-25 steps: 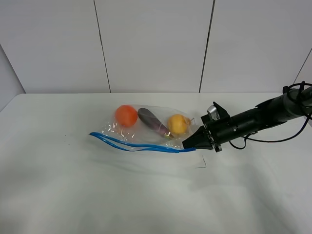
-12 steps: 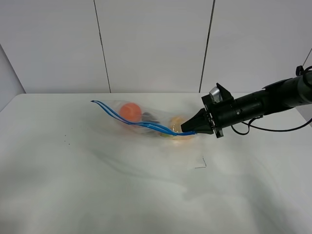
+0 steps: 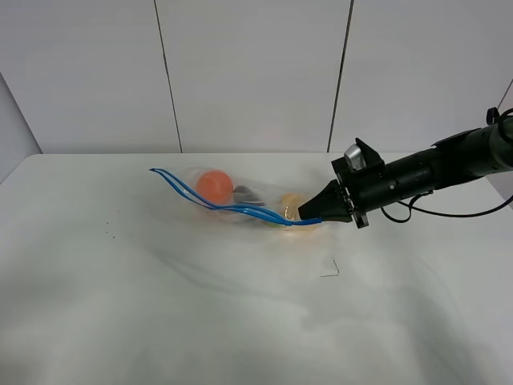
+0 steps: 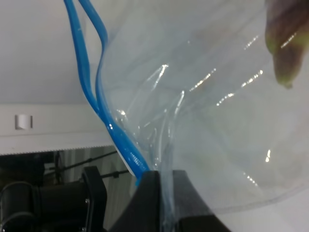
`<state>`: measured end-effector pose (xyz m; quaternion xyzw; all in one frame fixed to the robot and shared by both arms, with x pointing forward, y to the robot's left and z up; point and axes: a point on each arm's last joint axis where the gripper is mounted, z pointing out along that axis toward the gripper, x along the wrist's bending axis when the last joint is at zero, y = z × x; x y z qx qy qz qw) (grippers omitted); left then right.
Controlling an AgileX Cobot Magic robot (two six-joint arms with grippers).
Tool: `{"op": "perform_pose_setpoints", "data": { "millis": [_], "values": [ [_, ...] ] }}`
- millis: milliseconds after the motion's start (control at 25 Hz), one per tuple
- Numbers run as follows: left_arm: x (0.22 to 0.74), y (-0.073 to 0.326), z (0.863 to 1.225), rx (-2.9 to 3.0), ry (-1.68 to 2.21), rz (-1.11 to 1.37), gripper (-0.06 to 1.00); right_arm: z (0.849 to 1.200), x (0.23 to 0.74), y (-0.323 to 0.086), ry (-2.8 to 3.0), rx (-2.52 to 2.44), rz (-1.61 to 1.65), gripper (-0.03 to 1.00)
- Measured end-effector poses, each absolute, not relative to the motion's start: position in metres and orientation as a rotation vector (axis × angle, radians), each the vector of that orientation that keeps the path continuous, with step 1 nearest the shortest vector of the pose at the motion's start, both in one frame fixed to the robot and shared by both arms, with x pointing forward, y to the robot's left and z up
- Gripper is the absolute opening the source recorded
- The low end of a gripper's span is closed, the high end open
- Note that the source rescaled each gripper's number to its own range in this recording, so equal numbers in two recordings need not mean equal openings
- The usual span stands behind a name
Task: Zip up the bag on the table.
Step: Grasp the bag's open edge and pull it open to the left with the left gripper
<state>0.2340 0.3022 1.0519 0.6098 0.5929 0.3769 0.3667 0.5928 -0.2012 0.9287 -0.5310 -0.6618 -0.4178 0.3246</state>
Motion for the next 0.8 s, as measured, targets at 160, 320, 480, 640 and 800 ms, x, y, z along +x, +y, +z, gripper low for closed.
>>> {"op": "perform_pose_setpoints", "data": {
  "millis": [160, 320, 480, 640, 800],
  "values": [
    [0.234, 0.302, 1.052, 1.567, 1.524, 0.969, 0.83, 0.929, 0.593, -0.201, -1.728, -1.395, -1.103, 0.0],
    [0.234, 0.302, 1.052, 1.567, 1.524, 0.969, 0.83, 0.929, 0.593, -0.201, -1.728, -1.395, -1.103, 0.0],
    [0.234, 0.302, 1.052, 1.566, 1.523, 0.969, 0.83, 0.929, 0.593, -0.201, -1.728, -1.395, -1.103, 0.0],
    [0.235, 0.302, 1.076, 1.549, 1.516, 0.976, 0.83, 0.929, 0.593, -0.201, -1.728, -1.395, -1.103, 0.0],
    [0.259, 0.302, 1.128, 1.608, 1.511, 0.978, 0.83, 0.929, 0.593, -0.201, -1.728, -1.395, -1.103, 0.0]
  ]
}}
